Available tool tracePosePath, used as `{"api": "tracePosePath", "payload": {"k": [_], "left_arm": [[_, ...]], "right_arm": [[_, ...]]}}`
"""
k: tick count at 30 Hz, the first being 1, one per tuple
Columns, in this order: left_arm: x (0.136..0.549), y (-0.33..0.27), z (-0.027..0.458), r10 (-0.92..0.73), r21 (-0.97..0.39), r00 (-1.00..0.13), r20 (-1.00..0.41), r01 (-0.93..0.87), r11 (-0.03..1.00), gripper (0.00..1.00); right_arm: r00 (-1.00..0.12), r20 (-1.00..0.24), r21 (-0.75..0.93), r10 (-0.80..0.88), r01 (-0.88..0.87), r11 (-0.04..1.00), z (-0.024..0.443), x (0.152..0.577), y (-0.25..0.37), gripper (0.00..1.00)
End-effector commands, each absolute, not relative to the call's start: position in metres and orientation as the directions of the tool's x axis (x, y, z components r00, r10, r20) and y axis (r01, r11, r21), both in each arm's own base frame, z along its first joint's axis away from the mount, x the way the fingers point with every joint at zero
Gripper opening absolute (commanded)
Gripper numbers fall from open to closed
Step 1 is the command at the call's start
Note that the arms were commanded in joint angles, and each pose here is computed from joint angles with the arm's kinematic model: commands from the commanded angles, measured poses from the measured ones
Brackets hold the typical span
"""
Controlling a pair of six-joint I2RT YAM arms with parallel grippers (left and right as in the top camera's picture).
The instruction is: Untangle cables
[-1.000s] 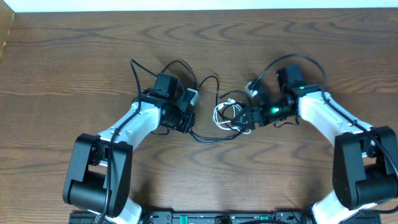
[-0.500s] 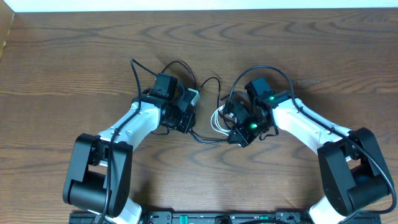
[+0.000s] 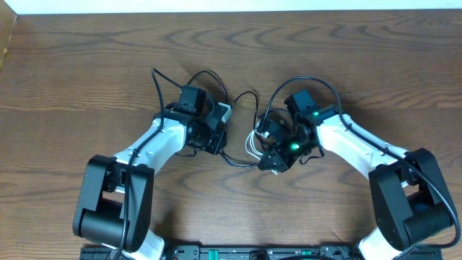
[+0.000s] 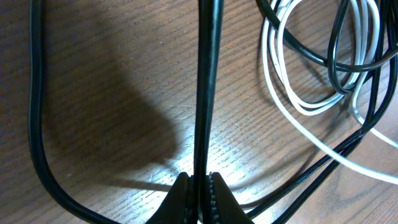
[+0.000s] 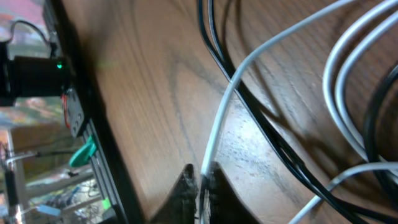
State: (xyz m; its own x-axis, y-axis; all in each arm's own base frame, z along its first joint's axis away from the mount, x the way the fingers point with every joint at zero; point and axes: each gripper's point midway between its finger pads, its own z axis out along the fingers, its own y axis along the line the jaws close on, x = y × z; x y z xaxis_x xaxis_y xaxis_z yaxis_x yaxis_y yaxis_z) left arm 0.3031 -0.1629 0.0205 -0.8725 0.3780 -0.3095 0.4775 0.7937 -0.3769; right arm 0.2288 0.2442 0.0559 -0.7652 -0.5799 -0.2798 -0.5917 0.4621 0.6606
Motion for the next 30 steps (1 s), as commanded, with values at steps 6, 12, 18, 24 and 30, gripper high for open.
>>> {"api": "tracePosePath", "payload": {"k": [6, 12, 18, 24, 30], "left_arm": [[0.305, -0.166, 0.025, 0.370, -0.393, -0.872, -0.320, 0.478, 0.786, 0.07], [0.306, -0.166, 0.025, 0.369, -0.394, -0.873, -0.319, 0.476, 0.786, 0.07], [0.307, -0.166, 0.025, 0.368, -0.392, -0.871, -0.325, 0.478, 0.786, 0.08], [0.308, -0.166, 0.025, 0.368, -0.385, -0.869, -0.329, 0.480, 0.788, 0.07], [0.309, -0.164, 0.025, 0.369, -0.378, -0.870, -0.328, 0.479, 0.792, 0.08]], "right_arm": [[-0.845, -0.131, 0.748, -0.518, -0.427, 0.508, 0.030, 0.222, 0.249, 0.17], [-0.880, -0.070, 0.820, -0.469, -0.319, 0.476, 0.022, 0.224, 0.251, 0.04], [-0.895, -0.117, 0.873, -0.431, -0.300, 0.384, 0.044, 0.231, 0.253, 0.01], [-0.846, -0.333, 0.908, -0.417, -0.407, 0.099, 0.097, 0.228, 0.268, 0.01], [-0.807, -0.473, 0.869, -0.353, -0.492, -0.039, 0.150, 0.231, 0.268, 0.01]]}}
